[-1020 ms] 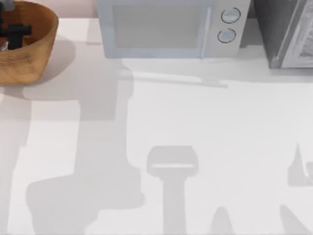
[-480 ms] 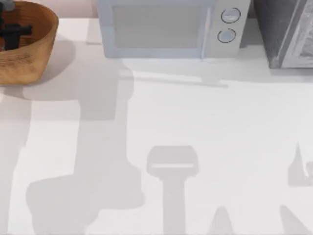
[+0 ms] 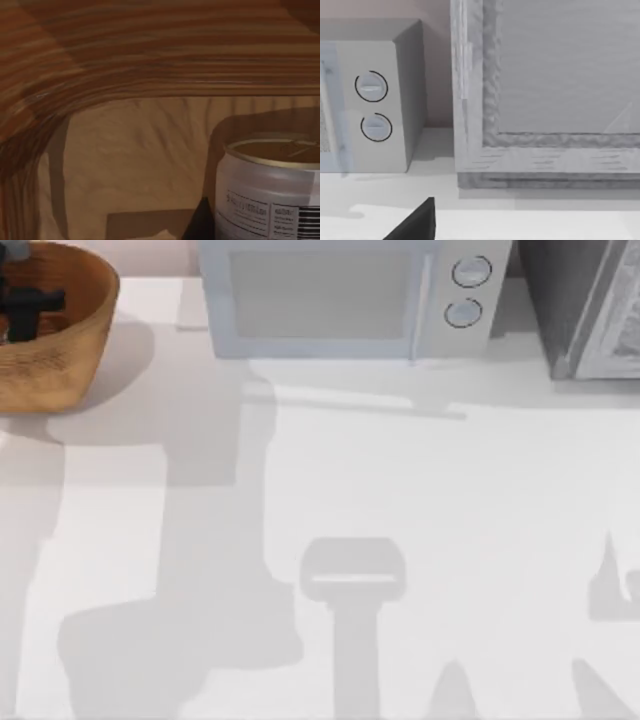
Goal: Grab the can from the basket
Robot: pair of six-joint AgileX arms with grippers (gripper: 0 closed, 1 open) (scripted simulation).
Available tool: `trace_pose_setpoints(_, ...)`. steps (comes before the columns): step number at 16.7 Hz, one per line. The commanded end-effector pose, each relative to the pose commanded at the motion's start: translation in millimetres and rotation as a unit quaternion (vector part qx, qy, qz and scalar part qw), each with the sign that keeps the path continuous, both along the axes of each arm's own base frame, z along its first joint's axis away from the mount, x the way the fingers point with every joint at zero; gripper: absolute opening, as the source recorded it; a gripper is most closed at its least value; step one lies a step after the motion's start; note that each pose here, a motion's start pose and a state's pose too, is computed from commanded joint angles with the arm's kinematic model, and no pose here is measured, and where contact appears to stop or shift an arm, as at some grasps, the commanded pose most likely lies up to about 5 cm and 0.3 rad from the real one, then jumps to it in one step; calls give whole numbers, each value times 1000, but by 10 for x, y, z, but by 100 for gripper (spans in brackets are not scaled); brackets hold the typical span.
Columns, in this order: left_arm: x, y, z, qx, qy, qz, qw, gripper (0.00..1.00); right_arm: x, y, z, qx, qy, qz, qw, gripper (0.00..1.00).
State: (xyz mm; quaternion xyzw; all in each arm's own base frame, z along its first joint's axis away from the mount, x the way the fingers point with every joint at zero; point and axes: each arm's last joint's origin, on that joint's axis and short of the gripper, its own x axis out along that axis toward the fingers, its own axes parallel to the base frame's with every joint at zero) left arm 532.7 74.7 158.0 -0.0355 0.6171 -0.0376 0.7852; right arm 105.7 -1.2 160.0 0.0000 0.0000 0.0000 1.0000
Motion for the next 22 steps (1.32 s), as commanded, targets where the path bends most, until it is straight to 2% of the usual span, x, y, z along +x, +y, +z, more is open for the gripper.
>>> trace_pose_setpoints(2,-2,-29,145,12,-11,1,1000,0,0,0,0,0,0,0,1000,100)
trace_pose_setpoints(4,-31,-84,398,29,-32,1,999,0,0,0,0,0,0,0,1000,100)
trace_pose_setpoints(8,-310,-248,1143,68,-98,3,993,0,0,0,0,0,0,0,1000,100)
trace_pose_setpoints(11,-862,-396,1749,92,-165,8,982,0,0,0,0,0,0,0,1000,100)
trace_pose_setpoints(14,-1697,-532,2111,107,-240,17,965,0,0,0,0,0,0,0,1000,100)
trace_pose_setpoints(16,-2322,-602,2130,109,-292,24,950,0,0,0,0,0,0,0,1000,100)
trace_pose_setpoints(18,-2919,-654,1967,107,-345,30,932,0,0,0,0,0,0,0,1000,100)
trace_pose_setpoints(22,-3808,-713,1293,89,-451,41,887,0,0,0,0,0,0,0,1000,100)
